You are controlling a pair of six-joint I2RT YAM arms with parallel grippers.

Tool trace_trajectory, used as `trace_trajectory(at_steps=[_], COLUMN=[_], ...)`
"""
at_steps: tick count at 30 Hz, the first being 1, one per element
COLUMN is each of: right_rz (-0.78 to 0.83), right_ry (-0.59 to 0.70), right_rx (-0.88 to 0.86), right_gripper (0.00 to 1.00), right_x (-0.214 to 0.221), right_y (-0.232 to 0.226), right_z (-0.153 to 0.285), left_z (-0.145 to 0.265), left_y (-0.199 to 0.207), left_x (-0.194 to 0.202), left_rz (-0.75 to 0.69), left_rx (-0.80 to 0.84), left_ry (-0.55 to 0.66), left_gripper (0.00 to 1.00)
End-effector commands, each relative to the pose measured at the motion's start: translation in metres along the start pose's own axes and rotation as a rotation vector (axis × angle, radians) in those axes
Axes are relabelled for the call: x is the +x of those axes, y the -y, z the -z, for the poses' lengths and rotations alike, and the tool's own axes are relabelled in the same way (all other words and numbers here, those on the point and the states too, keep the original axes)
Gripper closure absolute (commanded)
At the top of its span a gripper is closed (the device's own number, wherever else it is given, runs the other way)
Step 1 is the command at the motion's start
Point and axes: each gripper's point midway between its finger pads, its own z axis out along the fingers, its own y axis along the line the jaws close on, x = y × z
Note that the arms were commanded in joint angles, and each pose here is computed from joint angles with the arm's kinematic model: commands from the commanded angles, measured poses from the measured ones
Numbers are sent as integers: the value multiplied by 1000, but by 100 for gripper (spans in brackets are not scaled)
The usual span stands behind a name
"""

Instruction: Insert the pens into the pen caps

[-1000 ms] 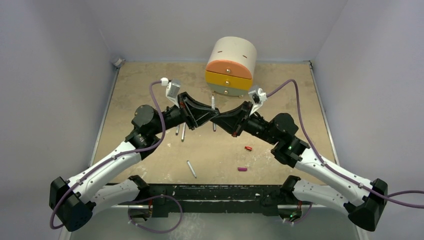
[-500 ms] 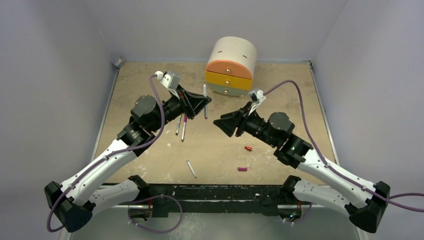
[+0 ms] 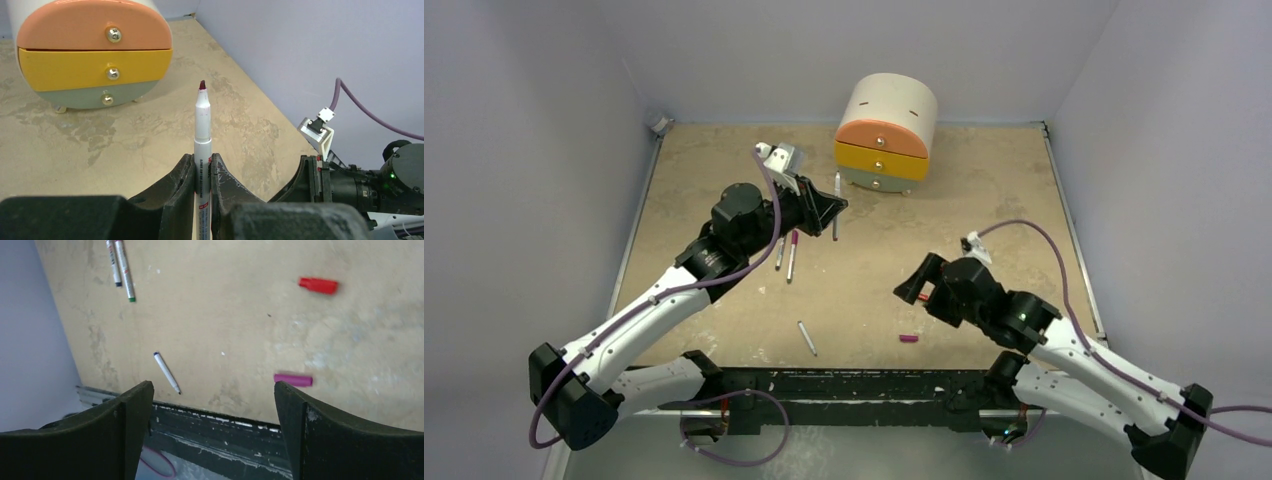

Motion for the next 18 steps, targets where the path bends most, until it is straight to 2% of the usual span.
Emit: trace_trajectory(at_steps=[1,4,9,12,18], right_rz=[-353,-400,-333,-327,-434], right_ry=[65,47,14,9,16], right_rx=[122,217,444,472,527], right_gripper=[14,18,13,14,23], right_x=[6,16,28,32,39], right_y=[47,64,83,82,91], right_z=[10,2,-18,-25,-27], left_z=[0,-1,-5,-5,-3], left_y=[13,10,10,10,8], left_x=[-16,-12,-11,-10,-6], left_rz=[15,17,7,12,15], left_rx=[60,57,57,58,54], left_ry=[74,69,58,52,50], left_gripper=[100,100,100,100,100])
